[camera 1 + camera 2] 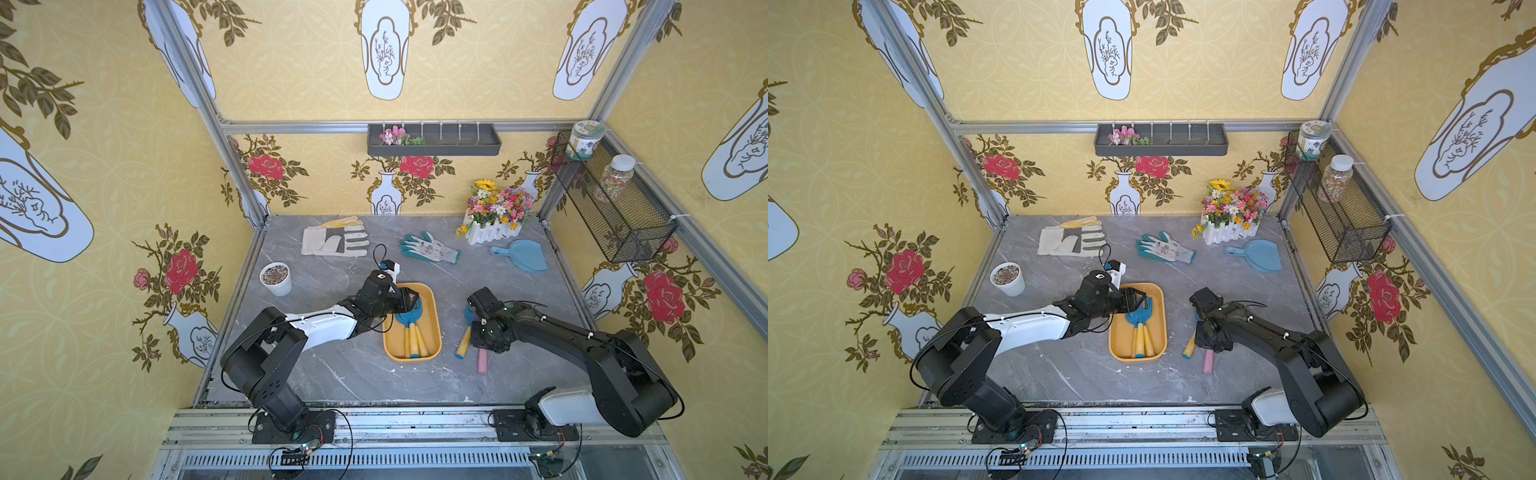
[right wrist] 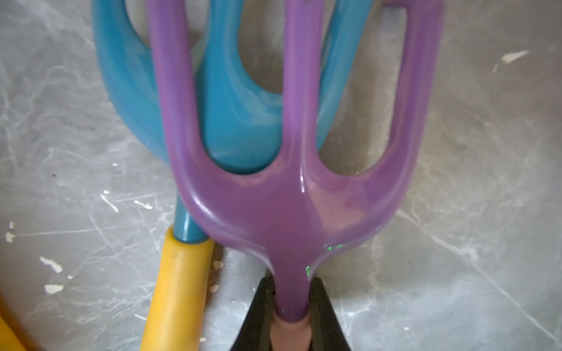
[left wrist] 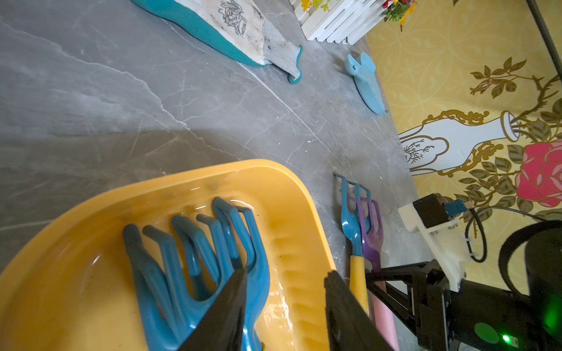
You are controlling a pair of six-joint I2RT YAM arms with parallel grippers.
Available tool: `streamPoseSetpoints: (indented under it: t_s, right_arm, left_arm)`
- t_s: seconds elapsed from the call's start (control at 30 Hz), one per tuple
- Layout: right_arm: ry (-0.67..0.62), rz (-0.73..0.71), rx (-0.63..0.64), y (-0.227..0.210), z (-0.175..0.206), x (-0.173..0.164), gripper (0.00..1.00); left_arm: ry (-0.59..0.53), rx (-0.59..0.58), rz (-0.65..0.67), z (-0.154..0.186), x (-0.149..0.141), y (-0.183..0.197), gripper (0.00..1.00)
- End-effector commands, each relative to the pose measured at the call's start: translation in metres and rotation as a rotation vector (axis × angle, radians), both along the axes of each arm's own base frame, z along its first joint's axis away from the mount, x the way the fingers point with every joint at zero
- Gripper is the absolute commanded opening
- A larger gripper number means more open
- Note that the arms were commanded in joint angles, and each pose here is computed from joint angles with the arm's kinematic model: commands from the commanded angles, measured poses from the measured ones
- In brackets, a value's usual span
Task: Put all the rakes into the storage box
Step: Pick up the rake at the center of the board, then place the rake in the storage box.
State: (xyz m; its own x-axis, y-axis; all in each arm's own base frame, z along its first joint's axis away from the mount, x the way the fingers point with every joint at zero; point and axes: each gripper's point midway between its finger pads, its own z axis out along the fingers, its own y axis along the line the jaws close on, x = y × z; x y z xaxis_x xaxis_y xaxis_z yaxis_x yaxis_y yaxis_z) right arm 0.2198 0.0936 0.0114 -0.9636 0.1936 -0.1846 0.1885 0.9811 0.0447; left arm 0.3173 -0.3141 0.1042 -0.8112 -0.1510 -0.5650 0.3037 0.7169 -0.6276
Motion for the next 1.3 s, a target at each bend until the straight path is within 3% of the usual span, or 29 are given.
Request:
streamPoseSetpoints:
  t_s: [0.0, 0.27, 0.43, 0.6, 0.97, 1.27]
  right_arm:
    - [-0.019, 0.03, 0.056, 0.013, 0.005, 0.008, 0.0]
    - [-0.171, 0.057, 0.119, 0.025, 0.06, 0.034, 0.0]
    - [-0.251, 0.075, 0.18, 0.035, 0.085, 0.043, 0.0]
    - [-0.315, 0.141, 0.283, 0.059, 0.095, 0.058, 0.0]
    - [-0.376, 0.319, 0.432, 0.121, 0.114, 0.081, 0.0]
    - [-0.396, 0.405, 0.551, 0.15, 0.129, 0.073, 0.01]
  left_arm:
    - [-0.016, -0.008, -0.012, 0.003, 0.002, -0.003, 0.46]
    - [-0.04, -0.044, -0.025, 0.019, 0.004, -0.007, 0.51]
    - [-0.067, -0.158, -0.087, 0.048, 0.004, -0.018, 0.58]
    - [-0.089, -0.242, -0.168, 0.07, 0.0, -0.031, 0.59]
    - [-0.076, -0.255, -0.22, 0.071, -0.003, -0.04, 0.59]
    - [-0.058, -0.229, -0.205, 0.061, -0.001, -0.038, 0.59]
